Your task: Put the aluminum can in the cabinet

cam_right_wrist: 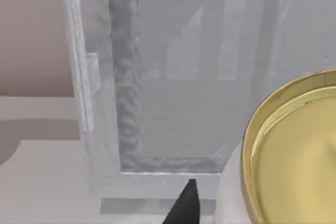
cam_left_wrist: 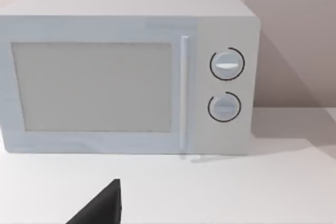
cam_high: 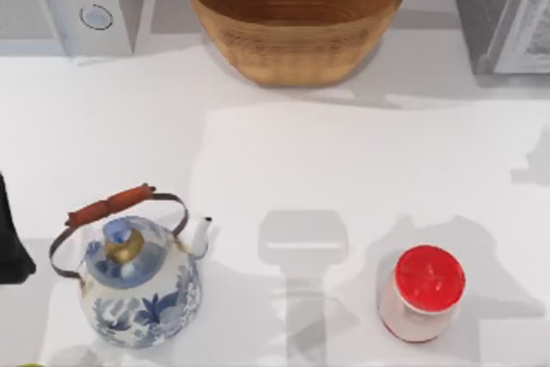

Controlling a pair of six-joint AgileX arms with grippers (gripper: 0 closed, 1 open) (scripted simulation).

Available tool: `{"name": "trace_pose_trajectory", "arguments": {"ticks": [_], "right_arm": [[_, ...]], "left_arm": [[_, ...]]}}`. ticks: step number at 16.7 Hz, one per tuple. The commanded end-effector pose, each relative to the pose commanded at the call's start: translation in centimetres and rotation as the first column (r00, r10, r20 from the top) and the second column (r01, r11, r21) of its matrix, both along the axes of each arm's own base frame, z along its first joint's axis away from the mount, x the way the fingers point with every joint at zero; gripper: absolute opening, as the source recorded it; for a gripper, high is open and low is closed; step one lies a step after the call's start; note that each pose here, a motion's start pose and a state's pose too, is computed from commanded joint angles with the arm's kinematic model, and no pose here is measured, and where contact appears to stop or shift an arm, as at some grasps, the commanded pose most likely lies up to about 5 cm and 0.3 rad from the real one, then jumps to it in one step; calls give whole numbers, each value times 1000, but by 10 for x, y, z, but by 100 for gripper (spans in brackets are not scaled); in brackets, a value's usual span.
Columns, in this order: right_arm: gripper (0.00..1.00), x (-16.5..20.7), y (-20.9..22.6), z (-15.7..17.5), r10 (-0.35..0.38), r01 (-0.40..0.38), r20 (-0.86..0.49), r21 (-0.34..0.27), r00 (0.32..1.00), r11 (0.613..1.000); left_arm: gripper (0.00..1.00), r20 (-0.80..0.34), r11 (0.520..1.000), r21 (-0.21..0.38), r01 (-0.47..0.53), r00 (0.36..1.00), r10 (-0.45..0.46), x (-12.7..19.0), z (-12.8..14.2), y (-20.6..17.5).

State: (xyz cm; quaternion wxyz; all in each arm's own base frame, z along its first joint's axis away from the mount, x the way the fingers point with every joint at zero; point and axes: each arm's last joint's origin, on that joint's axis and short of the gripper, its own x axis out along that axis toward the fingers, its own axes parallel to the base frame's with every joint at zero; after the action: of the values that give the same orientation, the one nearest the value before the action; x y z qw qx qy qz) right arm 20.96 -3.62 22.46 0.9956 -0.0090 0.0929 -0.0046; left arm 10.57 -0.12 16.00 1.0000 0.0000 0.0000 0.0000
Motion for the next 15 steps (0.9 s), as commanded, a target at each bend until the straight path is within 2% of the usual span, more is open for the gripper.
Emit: {"name": "trace_pose_trajectory", "arguments": {"ticks": [4,8,15], "right_arm": [[0,-49,18,-7,3,-3,71,-3,997,1000],[0,-85,29,-30,5,-6,137,2,991,1000],[0,-104,35,-64,7,-11,185,17,983,1000]], "left_arm": [[100,0,1000,0,0,1000,0,0,0,0],[100,0,1000,0,0,1000,0,0,0,0],[100,0,1000,0,0,1000,0,0,0,0]]}}
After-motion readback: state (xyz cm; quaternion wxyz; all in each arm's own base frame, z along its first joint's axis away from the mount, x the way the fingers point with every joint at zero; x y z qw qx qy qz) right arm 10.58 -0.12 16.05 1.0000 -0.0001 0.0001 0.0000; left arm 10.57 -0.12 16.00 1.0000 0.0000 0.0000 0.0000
